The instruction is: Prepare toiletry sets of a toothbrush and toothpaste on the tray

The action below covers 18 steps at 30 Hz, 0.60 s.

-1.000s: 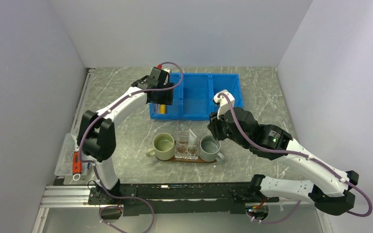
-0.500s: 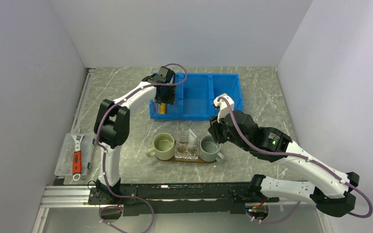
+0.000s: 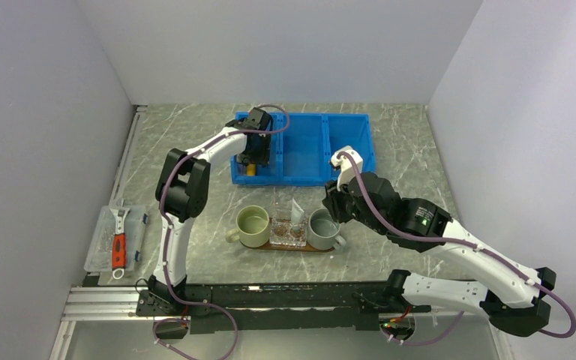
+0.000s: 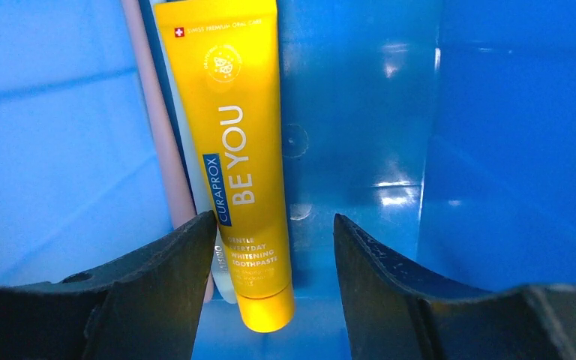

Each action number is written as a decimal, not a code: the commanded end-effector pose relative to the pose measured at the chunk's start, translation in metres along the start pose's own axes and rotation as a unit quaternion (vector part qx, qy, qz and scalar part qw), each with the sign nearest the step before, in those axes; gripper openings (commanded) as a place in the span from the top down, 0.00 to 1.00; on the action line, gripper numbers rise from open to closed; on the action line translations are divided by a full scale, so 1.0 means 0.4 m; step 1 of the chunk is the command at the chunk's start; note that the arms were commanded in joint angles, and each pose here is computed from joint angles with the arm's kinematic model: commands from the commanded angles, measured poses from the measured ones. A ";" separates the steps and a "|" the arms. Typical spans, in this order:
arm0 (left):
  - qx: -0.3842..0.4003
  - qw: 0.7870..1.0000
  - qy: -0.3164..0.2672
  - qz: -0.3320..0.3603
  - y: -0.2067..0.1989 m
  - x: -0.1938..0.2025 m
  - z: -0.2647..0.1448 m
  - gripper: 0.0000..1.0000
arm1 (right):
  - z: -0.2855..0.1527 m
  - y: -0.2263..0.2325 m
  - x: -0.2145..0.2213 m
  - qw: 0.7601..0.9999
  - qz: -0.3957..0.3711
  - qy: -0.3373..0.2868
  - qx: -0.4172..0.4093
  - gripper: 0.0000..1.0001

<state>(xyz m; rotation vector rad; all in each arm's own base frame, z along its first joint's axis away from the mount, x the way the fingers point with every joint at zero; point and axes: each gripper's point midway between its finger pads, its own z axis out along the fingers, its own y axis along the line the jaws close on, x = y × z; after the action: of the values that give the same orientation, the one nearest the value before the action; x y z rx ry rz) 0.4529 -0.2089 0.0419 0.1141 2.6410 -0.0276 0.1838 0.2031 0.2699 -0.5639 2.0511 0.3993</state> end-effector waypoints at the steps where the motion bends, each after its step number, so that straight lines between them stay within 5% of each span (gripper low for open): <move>1: -0.005 1.000 -0.009 -0.013 -0.001 -0.023 0.003 0.36 | -0.016 -0.003 -0.030 1.000 0.004 -0.028 -0.005 0.68; 18: 0.014 0.999 -0.046 -0.007 -0.005 -0.057 -0.055 0.68 | -0.018 0.004 -0.030 1.000 0.010 -0.027 -0.011 0.69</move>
<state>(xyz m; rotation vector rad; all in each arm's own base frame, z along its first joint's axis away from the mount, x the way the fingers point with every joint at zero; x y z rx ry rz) 0.4540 -0.2087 0.0370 0.1132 2.6395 -0.0297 0.1824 0.2001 0.2743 -0.5566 2.0356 0.4104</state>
